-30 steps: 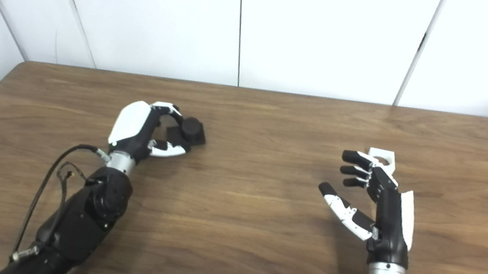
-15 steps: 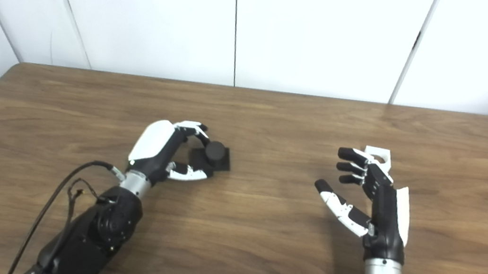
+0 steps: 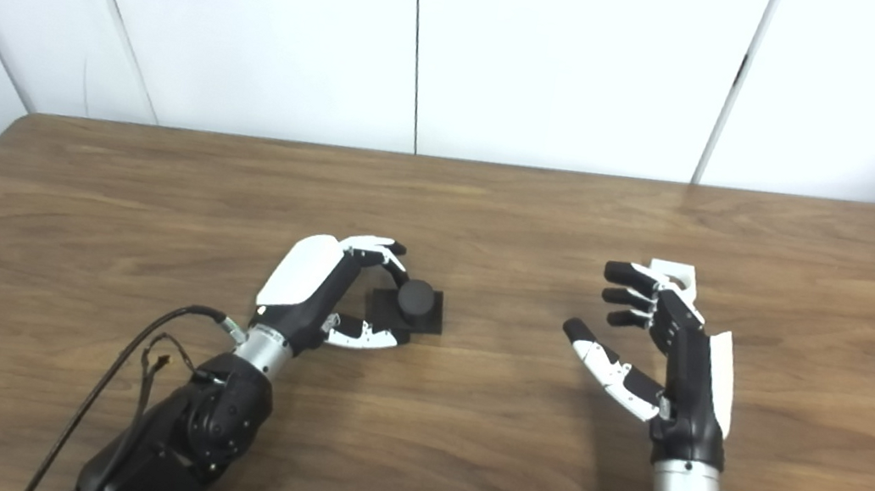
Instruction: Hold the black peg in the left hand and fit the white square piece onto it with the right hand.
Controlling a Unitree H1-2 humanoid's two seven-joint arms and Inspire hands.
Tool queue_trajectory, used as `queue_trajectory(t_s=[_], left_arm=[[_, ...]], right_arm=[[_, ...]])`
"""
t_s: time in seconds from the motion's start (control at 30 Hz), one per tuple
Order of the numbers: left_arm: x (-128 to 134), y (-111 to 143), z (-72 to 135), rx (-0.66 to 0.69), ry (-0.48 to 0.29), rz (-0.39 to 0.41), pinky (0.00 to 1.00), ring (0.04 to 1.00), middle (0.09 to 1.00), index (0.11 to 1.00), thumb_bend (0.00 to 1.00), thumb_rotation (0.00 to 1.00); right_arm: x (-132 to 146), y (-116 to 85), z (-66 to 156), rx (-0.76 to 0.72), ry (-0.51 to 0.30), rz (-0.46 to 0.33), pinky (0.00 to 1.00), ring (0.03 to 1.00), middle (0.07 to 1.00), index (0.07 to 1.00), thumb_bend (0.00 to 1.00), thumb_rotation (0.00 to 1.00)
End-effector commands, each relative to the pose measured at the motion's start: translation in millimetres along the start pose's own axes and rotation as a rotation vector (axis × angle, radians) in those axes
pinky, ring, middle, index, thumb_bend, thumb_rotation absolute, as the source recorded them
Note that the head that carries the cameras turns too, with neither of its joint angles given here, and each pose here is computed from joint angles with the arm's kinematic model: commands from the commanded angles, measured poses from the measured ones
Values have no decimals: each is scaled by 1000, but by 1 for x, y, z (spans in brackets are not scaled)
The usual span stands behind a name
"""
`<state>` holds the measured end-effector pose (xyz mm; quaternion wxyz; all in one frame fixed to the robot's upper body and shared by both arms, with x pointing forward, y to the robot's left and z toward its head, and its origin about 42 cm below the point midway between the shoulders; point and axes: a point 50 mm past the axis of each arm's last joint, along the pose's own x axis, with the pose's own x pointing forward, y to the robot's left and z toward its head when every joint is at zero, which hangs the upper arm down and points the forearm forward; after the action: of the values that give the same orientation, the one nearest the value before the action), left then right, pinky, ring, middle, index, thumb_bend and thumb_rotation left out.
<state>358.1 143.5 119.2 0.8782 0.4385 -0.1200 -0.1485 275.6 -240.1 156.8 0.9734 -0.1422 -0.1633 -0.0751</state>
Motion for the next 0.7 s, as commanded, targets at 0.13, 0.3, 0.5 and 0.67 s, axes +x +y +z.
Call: queue_trajectory(t_s=[0.13,0.3,0.5,0.67], left_arm=[[-21,-39,-9,77,39,-214,806,860,819,494,509,88],[-21,-37,-11,79,41,-215,810,864,819,494,509,87],[-22,-31,-15,89,47,-218,809,865,820,494,510,85],[-23,-31,-20,90,42,-214,800,856,822,494,509,86]], right_arm=[[11,-3,17,6,-79,-20,564,658,711,685,585,224],[13,-4,18,4,-83,-19,562,654,708,684,588,224],[25,-13,23,-81,-120,-27,564,650,704,684,597,241],[47,-36,28,-178,-156,-30,552,664,721,694,571,212]])
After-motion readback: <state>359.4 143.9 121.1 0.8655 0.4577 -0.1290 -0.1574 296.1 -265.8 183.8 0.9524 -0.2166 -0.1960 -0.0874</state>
